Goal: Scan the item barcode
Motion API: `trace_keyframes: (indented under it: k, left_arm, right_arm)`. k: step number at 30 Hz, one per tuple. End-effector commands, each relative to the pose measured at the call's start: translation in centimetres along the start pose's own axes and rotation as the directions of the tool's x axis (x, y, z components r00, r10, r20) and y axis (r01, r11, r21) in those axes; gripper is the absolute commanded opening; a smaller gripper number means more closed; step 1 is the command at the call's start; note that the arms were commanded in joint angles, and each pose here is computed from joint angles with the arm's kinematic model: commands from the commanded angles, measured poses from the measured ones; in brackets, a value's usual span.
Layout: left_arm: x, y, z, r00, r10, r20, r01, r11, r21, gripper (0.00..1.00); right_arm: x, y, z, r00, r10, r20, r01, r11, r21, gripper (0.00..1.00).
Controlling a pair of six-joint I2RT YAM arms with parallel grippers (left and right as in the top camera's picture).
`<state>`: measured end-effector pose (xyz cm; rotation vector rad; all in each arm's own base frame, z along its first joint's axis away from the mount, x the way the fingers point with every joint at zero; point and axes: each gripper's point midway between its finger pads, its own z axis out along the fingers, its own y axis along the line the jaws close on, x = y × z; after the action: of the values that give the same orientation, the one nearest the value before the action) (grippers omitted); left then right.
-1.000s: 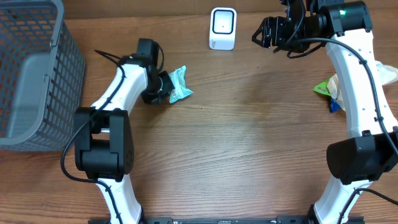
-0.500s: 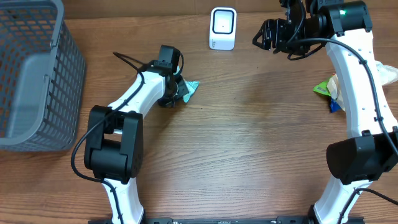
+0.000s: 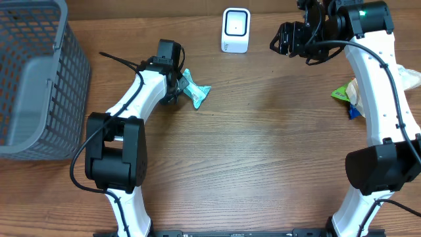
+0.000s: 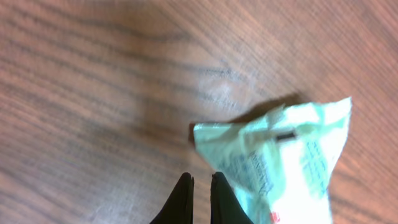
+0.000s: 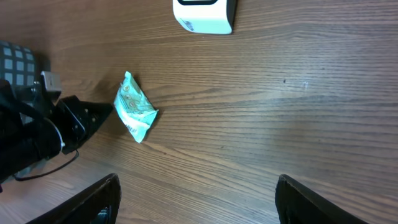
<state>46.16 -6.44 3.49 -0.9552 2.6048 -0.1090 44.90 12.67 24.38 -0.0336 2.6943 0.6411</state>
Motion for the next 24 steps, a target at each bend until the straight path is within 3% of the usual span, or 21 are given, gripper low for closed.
trace_keyframes:
  k: [1, 15, 24]
  left_arm:
    - [0.3, 0.5, 1.9, 1.000, -0.023, 0.011, 0.024, 0.999, -0.041, 0.04]
    - [1.2, -6.4, 2.5, 0.984, 0.156, 0.081, -0.168, 0.971, 0.169, 0.06]
    - [5.6, -8.6, 1.9, 0.976, 0.216, -0.037, -0.199, 0.945, 0.259, 0.05]
  right_arm:
    - [0.0, -0.4, -0.2, 1.000, -0.012, 0.002, 0.012, 1.000, 0.023, 0.80]
    - [0.2, -0.5, -0.2, 1.000, -0.022, -0.005, 0.023, 0.999, 0.024, 0.79]
    - [0.3, -0.5, -0.2, 1.000, -0.021, -0.009, 0.021, 0.999, 0.025, 0.79]
